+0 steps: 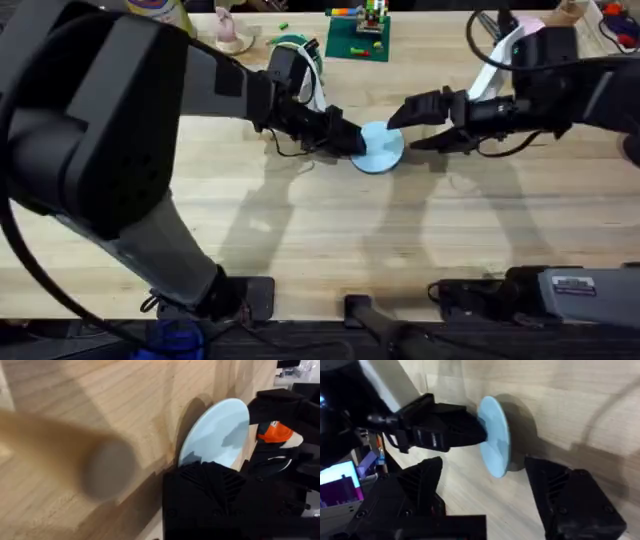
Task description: Pick up the plates from the table one by one and place each into a slot on the dish rack.
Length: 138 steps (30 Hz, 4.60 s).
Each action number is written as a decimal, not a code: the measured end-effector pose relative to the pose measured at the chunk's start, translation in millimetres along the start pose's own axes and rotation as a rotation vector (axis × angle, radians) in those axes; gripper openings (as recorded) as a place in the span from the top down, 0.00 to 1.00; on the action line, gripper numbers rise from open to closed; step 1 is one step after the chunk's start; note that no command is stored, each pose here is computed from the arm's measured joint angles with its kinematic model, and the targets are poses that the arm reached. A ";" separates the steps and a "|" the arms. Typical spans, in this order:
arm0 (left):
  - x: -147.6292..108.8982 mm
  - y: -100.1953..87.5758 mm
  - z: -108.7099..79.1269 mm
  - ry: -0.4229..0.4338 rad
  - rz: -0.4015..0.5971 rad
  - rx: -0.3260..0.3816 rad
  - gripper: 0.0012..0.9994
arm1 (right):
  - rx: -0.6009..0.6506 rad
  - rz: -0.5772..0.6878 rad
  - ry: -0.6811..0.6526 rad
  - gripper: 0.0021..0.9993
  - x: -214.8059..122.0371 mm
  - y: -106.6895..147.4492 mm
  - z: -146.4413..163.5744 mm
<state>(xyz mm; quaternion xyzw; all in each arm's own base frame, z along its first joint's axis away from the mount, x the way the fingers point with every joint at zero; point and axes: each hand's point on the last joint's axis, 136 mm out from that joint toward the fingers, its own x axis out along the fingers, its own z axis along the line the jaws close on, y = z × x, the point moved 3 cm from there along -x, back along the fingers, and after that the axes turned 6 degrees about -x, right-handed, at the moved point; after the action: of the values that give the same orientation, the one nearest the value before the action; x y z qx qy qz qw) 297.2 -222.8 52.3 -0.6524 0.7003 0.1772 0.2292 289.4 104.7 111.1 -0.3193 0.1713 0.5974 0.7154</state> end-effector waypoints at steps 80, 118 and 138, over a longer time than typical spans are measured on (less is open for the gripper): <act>-165.9 63.1 -66.0 -0.598 -0.392 0.179 0.96 | -0.519 -0.013 0.327 0.97 -100.5 -41.6 86.1; -179.5 53.5 -61.0 -0.709 -0.442 0.274 0.01 | -1.127 -0.181 0.465 0.98 -94.5 -154.4 193.1; -179.8 53.4 -60.8 -0.712 -0.444 0.274 0.00 | -1.399 -0.209 0.407 0.97 -31.3 -174.9 225.4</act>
<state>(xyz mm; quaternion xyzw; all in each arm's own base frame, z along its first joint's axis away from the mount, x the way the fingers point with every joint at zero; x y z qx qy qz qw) 246.5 -101.8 199.5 -0.6489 0.4377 0.2428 0.5731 420.1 216.1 341.0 -0.8203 -0.1516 0.4248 0.3517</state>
